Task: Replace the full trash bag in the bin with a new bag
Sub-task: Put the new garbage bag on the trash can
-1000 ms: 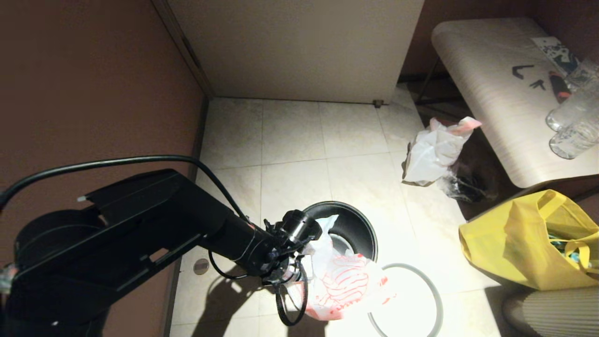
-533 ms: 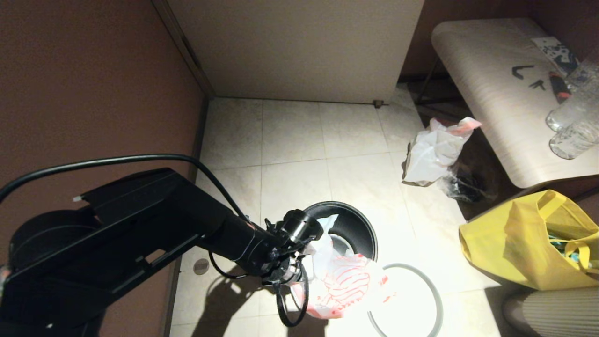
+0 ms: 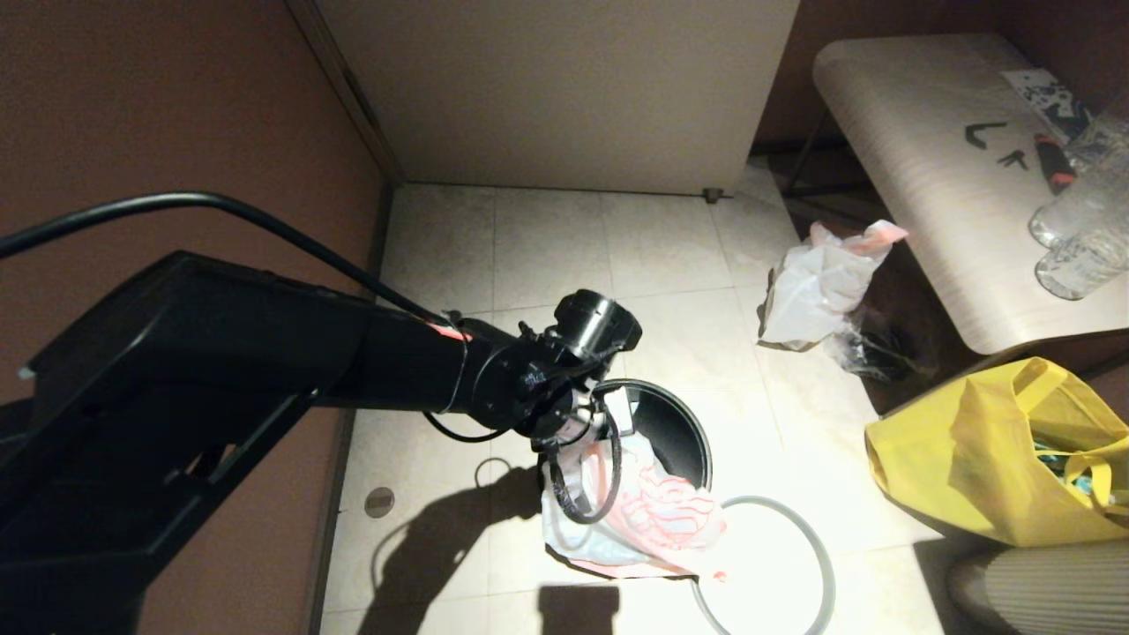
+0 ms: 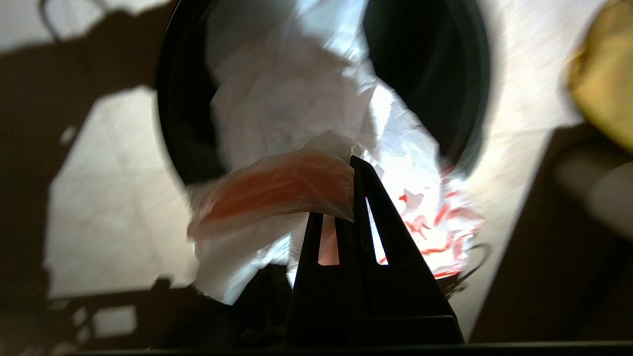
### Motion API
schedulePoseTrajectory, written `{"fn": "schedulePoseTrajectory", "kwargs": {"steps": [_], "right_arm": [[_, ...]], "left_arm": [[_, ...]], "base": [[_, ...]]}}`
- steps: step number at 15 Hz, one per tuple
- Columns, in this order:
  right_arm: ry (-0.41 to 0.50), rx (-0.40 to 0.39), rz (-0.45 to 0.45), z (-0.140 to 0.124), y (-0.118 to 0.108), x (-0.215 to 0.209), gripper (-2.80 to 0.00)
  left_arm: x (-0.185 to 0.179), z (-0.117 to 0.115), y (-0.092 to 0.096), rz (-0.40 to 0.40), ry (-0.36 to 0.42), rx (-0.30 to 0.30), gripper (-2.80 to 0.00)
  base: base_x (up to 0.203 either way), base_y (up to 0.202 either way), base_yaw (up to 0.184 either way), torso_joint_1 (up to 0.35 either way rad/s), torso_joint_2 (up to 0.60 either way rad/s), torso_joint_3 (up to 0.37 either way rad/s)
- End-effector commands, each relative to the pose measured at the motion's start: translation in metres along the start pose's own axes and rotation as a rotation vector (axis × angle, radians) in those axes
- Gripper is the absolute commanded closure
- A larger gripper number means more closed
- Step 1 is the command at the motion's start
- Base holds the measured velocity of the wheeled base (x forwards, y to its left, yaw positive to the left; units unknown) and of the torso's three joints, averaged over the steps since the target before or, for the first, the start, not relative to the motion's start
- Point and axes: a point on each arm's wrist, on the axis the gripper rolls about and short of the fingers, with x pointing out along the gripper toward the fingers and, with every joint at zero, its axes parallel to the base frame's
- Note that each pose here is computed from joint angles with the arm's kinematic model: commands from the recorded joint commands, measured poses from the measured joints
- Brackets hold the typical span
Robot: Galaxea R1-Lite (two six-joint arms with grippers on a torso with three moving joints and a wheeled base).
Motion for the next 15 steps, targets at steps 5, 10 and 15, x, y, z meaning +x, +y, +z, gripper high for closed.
{"fn": "schedulePoseTrajectory", "kwargs": {"steps": [5, 10, 15], "right_arm": [[0.001, -0.001, 0.001, 0.000, 0.000, 0.000, 0.00], [0.001, -0.001, 0.000, 0.000, 0.000, 0.000, 0.00], [0.001, -0.002, 0.000, 0.000, 0.000, 0.000, 0.00]], "left_arm": [[0.028, 0.039, -0.030, -0.071, -0.122, -0.047, 0.00], [0.039, 0.071, -0.007, -0.092, -0.266, -0.098, 0.00], [0.040, 0.075, 0.003, -0.069, -0.264, -0.115, 0.00]], "base": [[0.000, 0.000, 0.000, 0.000, 0.00, 0.000], [0.000, 0.000, 0.000, 0.000, 0.00, 0.000], [0.000, 0.000, 0.000, 0.000, 0.00, 0.000]]}}
